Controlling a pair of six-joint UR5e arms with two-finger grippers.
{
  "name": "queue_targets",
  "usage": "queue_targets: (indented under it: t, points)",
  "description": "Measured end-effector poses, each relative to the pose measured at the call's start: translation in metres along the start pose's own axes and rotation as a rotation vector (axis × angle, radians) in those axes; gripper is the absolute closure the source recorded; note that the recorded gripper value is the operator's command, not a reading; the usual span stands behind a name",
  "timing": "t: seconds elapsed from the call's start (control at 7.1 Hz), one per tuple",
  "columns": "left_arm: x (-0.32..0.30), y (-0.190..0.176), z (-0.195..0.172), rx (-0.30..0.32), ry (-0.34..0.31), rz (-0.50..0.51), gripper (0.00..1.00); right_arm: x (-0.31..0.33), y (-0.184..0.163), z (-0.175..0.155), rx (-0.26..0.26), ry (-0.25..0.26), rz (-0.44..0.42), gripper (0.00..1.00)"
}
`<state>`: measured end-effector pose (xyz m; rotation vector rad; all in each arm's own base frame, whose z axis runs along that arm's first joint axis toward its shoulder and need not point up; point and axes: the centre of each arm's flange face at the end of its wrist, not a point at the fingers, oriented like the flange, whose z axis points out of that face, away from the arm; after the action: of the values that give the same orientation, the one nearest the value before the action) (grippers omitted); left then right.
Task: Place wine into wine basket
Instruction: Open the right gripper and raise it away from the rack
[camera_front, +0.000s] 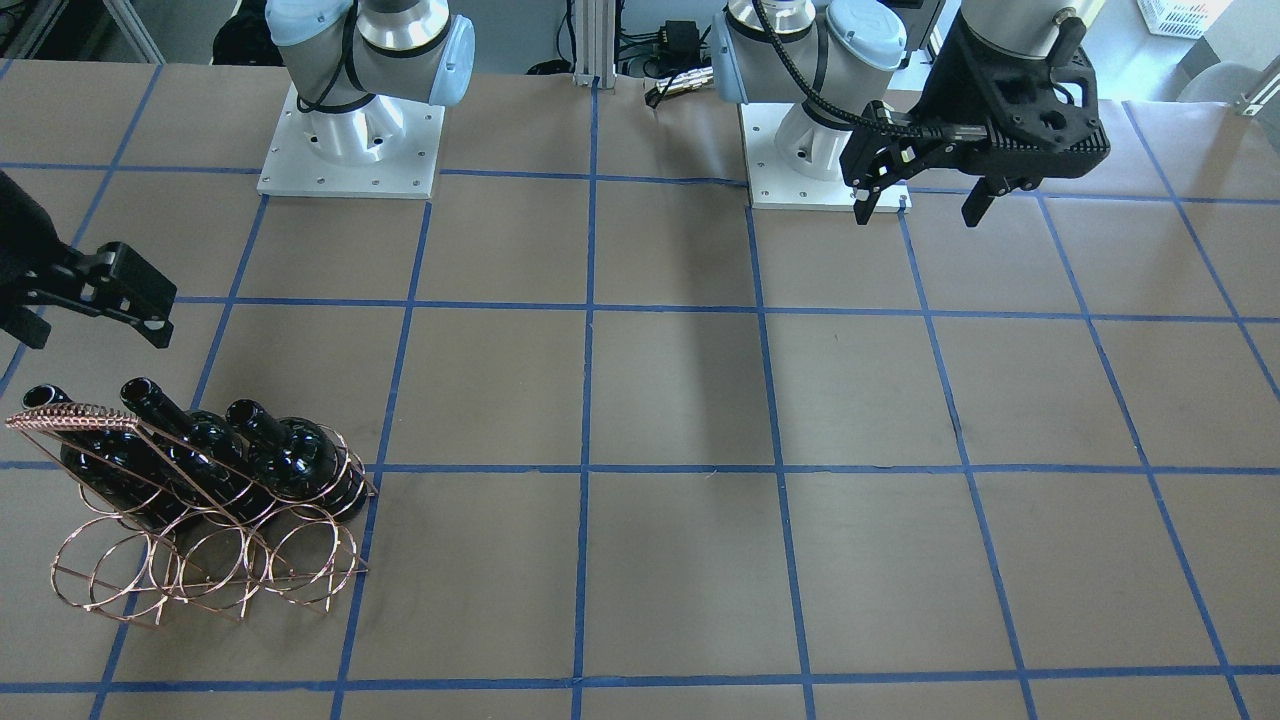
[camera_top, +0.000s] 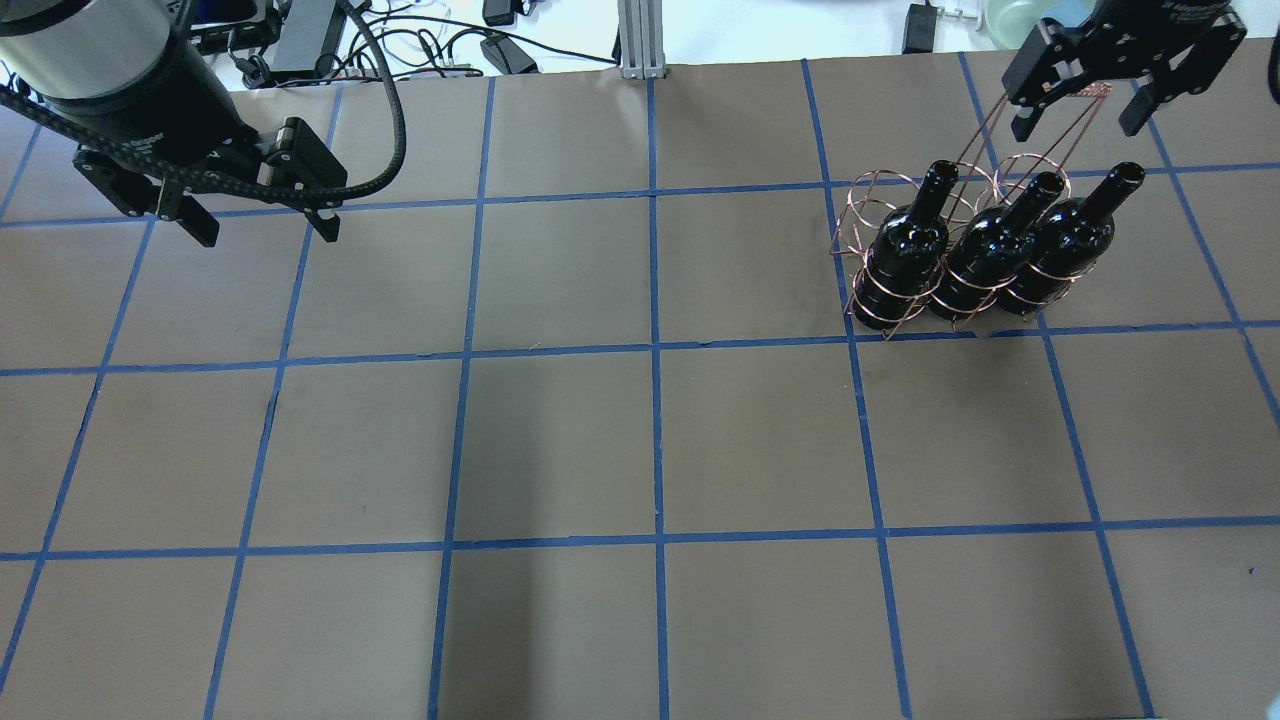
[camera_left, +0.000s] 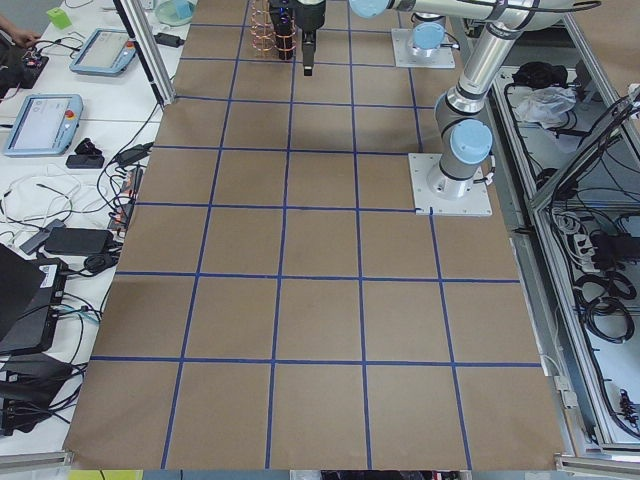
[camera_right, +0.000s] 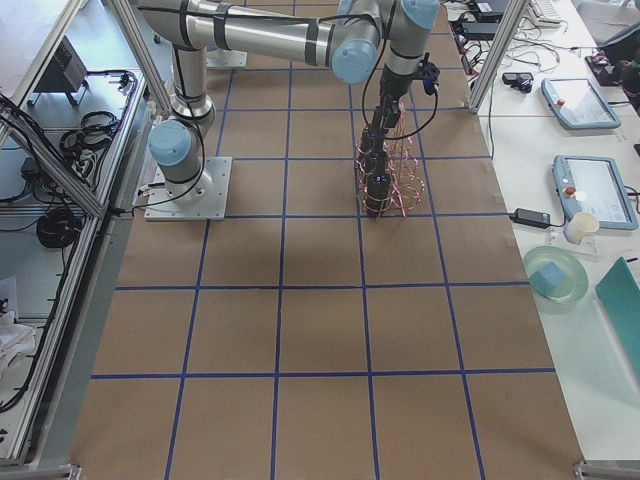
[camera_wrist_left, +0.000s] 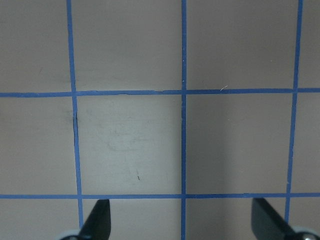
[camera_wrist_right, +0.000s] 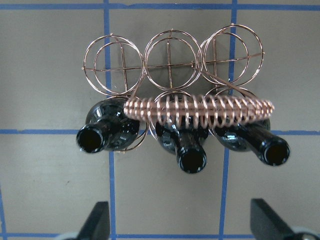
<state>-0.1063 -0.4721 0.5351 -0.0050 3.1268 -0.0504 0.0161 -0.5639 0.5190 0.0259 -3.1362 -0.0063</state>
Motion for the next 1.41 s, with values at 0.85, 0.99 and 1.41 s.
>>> queue_targets:
  t: [0.85,0.99,1.41]
  points:
    - [0.0,-0.001,0.001,-0.001,0.001,0.001,0.0,-0.122,0.063,-0.052,0.097,0.003,0.035,0.0]
    - [0.0,-0.001,0.001,-0.001,0.001,0.001,0.0,-0.125,0.06,-0.043,0.136,0.0,0.034,0.0]
    - [0.0,-0.001,0.001,-0.001,0.0,0.002,0.0,-0.126,0.063,-0.039,0.186,-0.003,0.035,0.0]
